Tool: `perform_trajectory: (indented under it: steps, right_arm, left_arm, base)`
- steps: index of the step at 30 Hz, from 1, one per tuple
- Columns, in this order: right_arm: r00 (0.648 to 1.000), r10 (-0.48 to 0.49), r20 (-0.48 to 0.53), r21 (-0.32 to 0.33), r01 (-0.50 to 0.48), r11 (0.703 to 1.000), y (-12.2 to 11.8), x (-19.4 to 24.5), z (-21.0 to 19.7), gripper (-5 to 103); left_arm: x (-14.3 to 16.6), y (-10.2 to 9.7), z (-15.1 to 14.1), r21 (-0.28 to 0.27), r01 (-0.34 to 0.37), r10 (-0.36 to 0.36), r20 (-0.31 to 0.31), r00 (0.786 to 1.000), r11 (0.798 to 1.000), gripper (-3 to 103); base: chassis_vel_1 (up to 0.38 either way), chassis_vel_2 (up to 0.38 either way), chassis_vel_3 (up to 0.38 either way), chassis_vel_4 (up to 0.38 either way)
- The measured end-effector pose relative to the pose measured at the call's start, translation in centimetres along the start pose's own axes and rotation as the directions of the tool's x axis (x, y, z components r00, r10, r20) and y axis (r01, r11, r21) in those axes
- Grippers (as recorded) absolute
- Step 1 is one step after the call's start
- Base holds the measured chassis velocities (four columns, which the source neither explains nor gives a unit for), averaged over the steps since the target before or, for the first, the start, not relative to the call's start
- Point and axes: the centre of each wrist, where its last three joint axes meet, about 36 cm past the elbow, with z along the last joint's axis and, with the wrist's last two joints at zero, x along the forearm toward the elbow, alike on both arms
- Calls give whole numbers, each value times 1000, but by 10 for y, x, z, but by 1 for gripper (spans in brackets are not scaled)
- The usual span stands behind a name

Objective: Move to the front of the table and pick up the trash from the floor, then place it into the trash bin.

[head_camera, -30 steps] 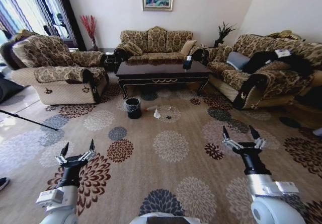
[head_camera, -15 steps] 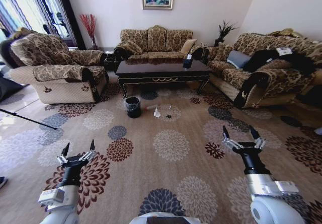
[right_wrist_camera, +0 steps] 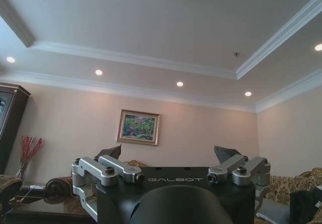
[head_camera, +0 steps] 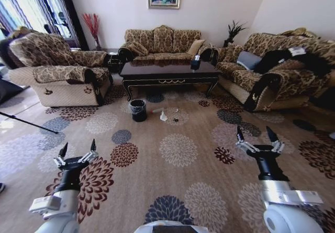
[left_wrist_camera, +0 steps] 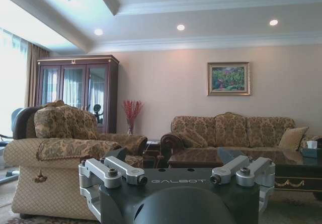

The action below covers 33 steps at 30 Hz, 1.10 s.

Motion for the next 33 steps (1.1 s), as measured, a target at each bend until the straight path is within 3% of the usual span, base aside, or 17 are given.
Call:
perform_trajectory:
  steps: [10,18,24,28,33]
  right_arm:
    - [999,0,34,49,-2,999,-10,-5,-10,100]
    - [999,-18,40,49,16,999,-2,-2,-4,100]
    - [997,5,-74,77,1,997,-15,9,49,100]
    - [986,19,-169,157,8,988,-31,30,106,100]
    - [966,44,-254,161,-2,987,-34,49,137,100]
  left_arm:
    - [1,10,-4,25,21,-20,-36,999,999,100]
    - [3,2,4,21,6,-5,-31,1000,1000,100]
    - [5,11,56,-7,41,-41,-139,989,999,100]
    - [15,21,103,-29,78,-83,-234,969,996,100]
    - [23,29,125,-46,94,-103,-279,955,995,100]
  base:
    - [0,0,0,0]
    - [0,0,0,0]
    - [0,0,0,0]
    - [0,0,0,0]
    - [0,0,0,0]
